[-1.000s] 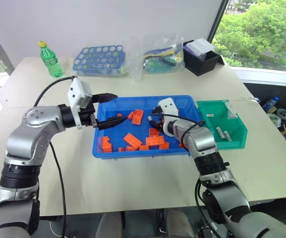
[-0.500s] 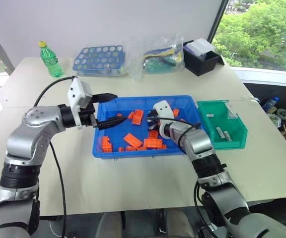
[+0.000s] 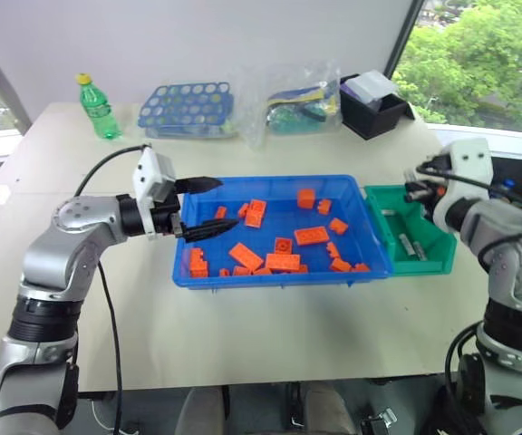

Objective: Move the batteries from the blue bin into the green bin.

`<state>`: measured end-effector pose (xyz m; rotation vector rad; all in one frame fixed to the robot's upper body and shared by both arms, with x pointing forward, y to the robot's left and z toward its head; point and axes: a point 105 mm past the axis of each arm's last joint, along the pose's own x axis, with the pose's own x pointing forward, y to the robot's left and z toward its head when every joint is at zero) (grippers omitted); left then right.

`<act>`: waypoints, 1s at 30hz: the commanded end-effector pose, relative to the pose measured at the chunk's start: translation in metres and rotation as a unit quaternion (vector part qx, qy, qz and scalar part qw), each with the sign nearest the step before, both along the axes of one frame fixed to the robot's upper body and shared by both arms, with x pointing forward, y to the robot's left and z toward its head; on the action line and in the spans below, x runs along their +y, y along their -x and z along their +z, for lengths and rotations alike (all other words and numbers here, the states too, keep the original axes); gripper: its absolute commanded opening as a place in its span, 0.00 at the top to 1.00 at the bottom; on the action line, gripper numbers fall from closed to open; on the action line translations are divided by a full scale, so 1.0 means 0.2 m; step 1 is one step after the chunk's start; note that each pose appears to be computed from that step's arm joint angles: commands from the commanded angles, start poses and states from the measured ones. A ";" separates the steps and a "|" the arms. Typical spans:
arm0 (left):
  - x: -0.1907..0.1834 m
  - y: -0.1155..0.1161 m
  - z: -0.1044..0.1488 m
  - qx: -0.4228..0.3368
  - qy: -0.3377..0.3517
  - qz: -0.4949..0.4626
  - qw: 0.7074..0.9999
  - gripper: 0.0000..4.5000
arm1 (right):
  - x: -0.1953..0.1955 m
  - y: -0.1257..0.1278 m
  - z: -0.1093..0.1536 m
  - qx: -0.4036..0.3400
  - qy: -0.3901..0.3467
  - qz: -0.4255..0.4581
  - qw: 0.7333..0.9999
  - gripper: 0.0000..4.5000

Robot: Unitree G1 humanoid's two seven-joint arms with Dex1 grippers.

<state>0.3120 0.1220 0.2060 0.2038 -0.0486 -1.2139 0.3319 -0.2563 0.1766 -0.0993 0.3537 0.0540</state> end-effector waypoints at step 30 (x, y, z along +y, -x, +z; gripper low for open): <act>0.30 -0.05 0.16 -0.032 -0.067 0.009 0.997 0.00 | -0.10 0.54 0.17 -0.008 0.063 0.354 0.933 0.13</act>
